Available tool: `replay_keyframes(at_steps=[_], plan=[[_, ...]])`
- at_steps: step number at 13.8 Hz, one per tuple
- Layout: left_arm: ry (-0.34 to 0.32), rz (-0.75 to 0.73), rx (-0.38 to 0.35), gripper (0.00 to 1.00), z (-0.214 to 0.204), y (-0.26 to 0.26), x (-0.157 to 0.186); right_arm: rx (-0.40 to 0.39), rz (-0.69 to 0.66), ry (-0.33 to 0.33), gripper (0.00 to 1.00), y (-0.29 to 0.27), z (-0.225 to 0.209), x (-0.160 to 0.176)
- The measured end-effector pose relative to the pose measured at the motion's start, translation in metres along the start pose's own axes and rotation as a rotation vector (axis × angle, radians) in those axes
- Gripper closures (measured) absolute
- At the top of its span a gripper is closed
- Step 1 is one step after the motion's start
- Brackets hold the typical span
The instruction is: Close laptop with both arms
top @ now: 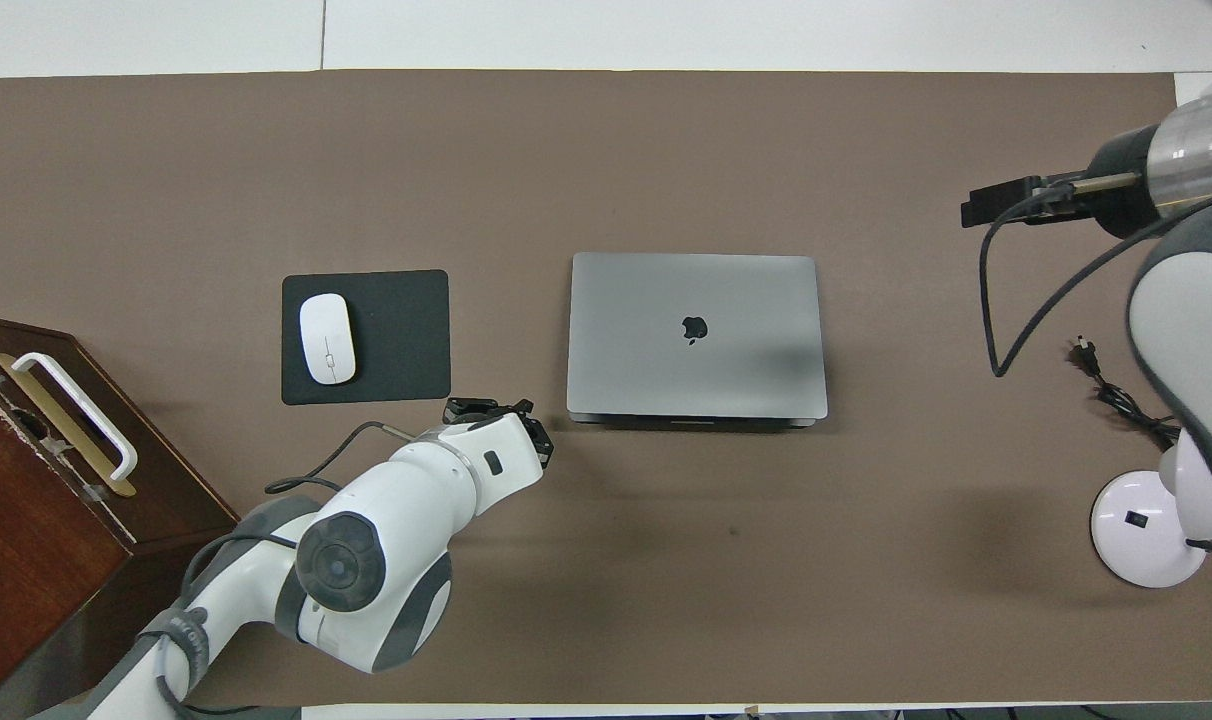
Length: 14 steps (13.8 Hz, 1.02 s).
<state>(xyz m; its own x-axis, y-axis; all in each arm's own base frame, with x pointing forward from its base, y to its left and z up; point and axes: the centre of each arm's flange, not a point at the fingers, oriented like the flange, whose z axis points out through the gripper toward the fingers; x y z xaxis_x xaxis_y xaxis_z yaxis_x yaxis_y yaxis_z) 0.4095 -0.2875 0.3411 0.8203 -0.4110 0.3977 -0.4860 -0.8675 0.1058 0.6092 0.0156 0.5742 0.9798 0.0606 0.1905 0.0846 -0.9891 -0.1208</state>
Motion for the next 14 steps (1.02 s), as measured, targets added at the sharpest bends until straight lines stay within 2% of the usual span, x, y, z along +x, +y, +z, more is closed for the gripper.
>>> replay_keyframes(at_steps=[3, 5, 7, 8, 11, 14], plan=[[-0.138, -0.009, -0.012, 0.99, -0.046, -0.028, 0.018, -0.019, -0.049, 0.014, 0.0, 0.016, -0.021, -0.003], [-0.205, 0.005, 0.035, 0.99, -0.082, -0.057, 0.044, -0.029, -0.054, 0.026, 0.0, 0.023, -0.029, -0.004], [-0.231, -0.03, 0.071, 0.81, -0.116, -0.089, 0.067, -0.036, -0.049, 0.04, 0.0, 0.03, -0.04, -0.007], [-0.228, -0.057, 0.082, 0.68, -0.128, -0.106, 0.072, -0.04, -0.045, 0.043, 0.0, 0.034, -0.045, -0.01], [-0.222, -0.139, 0.129, 0.37, -0.164, -0.16, 0.074, -0.044, -0.057, 0.018, 0.0, 0.051, -0.056, -0.02], [-0.223, -0.206, 0.196, 0.03, -0.229, -0.219, 0.078, -0.099, -0.059, -0.005, 0.0, 0.066, -0.063, -0.027]])
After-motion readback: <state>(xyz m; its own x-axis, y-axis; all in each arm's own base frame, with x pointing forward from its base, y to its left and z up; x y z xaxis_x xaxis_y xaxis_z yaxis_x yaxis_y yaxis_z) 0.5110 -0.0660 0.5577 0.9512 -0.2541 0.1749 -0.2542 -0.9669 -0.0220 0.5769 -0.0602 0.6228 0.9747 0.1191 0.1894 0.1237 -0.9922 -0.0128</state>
